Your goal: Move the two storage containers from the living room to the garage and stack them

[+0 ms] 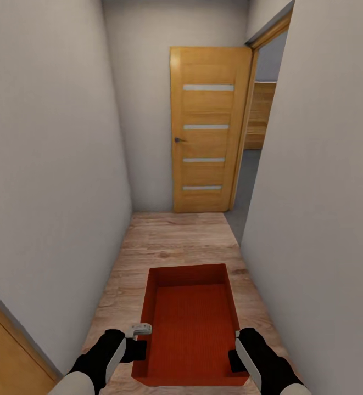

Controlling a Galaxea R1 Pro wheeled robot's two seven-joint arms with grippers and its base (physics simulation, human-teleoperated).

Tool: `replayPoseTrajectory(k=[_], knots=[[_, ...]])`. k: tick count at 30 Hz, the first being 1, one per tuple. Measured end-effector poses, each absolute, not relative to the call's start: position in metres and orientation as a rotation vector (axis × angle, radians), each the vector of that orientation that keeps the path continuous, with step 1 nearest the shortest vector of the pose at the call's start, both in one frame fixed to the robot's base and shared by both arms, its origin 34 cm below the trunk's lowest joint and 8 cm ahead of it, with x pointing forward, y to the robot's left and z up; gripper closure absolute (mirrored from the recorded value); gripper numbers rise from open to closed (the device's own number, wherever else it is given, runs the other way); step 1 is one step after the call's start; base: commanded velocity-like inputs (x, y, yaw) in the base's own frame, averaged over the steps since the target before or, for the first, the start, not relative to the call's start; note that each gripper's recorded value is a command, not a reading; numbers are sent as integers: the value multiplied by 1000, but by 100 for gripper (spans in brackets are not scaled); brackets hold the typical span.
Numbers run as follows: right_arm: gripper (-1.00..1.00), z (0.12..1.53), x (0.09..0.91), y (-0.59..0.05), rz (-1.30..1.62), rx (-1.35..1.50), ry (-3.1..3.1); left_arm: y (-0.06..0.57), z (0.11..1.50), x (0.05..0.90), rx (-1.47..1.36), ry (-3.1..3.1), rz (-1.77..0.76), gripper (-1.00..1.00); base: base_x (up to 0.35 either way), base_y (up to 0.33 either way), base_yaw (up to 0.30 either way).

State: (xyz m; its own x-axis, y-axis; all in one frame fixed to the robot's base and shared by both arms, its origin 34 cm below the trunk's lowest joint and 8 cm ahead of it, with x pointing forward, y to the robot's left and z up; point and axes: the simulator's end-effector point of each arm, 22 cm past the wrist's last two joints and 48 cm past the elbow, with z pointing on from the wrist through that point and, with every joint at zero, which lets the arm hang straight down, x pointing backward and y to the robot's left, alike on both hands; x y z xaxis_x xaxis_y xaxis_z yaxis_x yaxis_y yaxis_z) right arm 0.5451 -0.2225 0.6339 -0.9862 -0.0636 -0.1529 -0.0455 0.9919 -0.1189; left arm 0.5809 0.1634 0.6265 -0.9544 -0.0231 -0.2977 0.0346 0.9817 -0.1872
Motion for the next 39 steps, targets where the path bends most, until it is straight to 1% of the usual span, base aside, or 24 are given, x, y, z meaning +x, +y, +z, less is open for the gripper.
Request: replayPoseTrajectory(k=[17, 39], knots=[[100, 633, 545, -222, -172, -83, 2980, 164, 626, 580, 9, 2826, -273, 100, 333, 3, 0], [100, 633, 544, -222, -172, -81, 2980, 163, 626, 580, 9, 2826, -274, 100, 333, 68, 0]])
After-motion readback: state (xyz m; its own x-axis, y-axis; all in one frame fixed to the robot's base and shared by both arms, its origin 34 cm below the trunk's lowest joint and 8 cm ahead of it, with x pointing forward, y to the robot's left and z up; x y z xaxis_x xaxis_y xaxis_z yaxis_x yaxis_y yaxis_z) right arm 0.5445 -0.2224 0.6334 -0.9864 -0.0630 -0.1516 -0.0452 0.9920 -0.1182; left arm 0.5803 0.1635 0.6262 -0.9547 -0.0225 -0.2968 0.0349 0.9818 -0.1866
